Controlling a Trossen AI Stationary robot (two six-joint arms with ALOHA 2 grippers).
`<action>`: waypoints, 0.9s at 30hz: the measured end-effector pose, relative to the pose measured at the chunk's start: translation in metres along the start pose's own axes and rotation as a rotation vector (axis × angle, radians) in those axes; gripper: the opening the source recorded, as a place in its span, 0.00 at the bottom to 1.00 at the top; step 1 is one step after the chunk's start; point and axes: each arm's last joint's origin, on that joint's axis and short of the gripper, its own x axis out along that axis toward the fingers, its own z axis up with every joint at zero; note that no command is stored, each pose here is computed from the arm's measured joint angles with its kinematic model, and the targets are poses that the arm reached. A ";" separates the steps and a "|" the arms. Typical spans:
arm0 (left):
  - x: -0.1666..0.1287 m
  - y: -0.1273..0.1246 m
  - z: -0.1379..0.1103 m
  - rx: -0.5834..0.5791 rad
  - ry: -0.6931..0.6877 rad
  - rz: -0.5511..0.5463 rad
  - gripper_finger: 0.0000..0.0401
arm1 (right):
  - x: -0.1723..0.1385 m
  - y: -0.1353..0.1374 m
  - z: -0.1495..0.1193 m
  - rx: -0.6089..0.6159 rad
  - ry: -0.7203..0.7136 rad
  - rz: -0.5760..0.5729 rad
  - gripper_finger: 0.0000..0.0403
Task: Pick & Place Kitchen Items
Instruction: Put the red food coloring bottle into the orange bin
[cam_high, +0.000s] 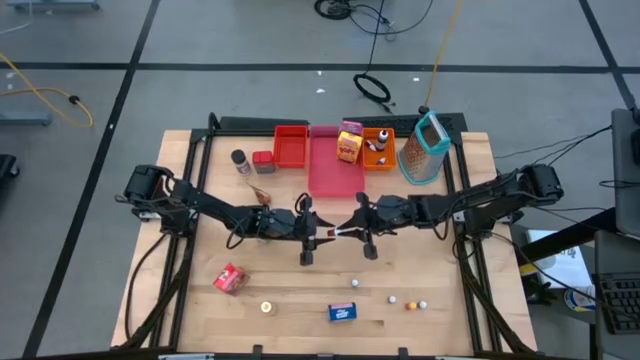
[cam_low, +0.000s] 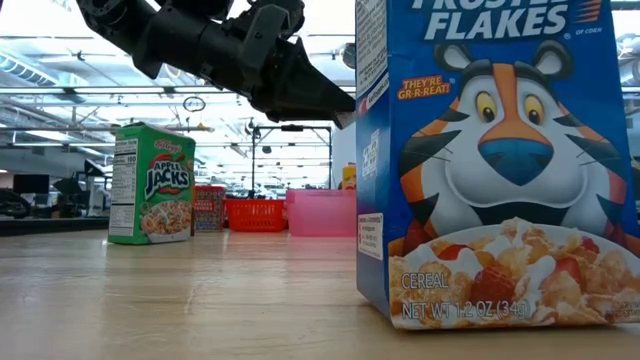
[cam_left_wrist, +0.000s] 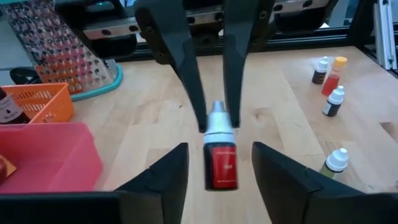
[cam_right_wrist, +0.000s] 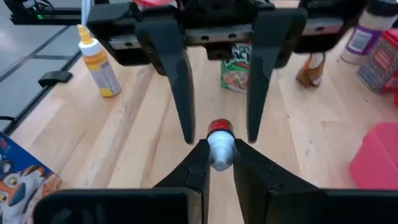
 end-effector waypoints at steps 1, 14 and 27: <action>0.000 0.000 0.000 0.002 0.000 0.001 0.46 | -0.001 -0.001 0.000 0.006 0.008 -0.004 0.10; -0.039 0.013 0.022 -0.005 0.108 0.183 0.48 | -0.031 -0.025 0.008 0.061 0.043 -0.189 0.10; -0.041 0.011 0.023 -0.022 0.106 0.176 0.48 | -0.071 -0.074 0.004 0.184 0.115 -0.599 0.10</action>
